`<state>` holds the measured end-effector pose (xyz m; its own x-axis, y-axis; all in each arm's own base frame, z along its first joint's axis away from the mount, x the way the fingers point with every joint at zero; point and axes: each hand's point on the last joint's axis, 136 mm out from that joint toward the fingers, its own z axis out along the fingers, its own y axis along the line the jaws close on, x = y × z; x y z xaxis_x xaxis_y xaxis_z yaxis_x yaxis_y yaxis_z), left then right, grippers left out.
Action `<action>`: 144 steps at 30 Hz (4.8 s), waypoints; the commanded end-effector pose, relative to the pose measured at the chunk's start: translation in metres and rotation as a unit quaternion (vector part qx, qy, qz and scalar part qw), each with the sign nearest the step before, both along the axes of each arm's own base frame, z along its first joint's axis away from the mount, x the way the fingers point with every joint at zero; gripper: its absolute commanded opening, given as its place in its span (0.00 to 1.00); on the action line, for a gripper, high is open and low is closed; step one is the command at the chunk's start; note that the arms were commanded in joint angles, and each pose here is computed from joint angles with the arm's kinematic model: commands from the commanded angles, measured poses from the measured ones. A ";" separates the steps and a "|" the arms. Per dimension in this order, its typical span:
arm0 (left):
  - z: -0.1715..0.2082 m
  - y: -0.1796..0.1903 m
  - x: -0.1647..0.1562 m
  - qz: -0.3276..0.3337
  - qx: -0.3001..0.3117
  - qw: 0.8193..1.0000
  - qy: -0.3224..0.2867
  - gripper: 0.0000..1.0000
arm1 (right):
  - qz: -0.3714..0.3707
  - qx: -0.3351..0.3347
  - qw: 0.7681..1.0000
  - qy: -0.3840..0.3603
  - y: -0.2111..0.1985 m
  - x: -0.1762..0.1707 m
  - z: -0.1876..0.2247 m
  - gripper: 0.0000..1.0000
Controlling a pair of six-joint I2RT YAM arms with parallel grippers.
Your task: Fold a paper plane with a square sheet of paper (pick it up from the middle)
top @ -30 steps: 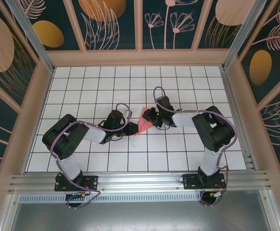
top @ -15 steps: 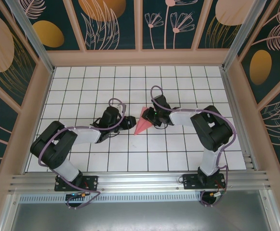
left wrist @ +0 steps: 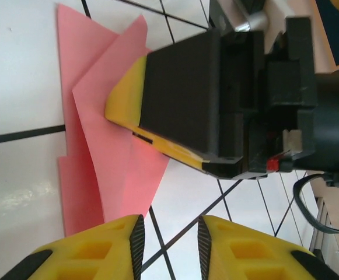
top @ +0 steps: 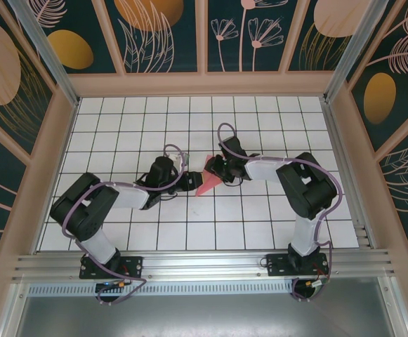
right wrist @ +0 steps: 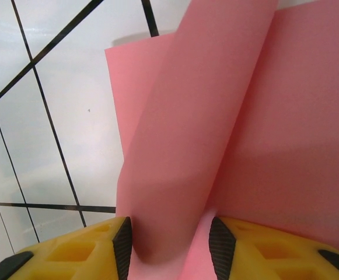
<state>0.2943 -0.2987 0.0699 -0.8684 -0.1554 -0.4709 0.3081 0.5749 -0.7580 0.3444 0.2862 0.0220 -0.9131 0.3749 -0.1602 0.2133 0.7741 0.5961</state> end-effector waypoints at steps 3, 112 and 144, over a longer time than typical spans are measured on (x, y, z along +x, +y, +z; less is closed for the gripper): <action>-0.008 -0.011 -0.002 -0.029 -0.003 1.000 0.004 0.27 | -0.017 -0.126 0.986 0.109 -0.050 -0.044 -0.078 0.50; -0.014 0.012 0.032 0.066 0.053 0.996 0.015 0.24 | -0.009 -0.204 0.965 0.164 -0.079 -0.071 -0.118 0.42; -0.053 0.007 0.033 0.049 0.085 0.994 0.057 0.10 | 0.005 -0.156 0.977 0.147 -0.060 -0.061 -0.102 0.44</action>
<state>0.3272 -0.2996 0.0270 -0.8985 -0.1757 -0.4024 0.1781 0.6919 -0.6997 0.3473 0.2883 0.0121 -0.9225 0.3581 -0.1440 0.2223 0.7978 0.5604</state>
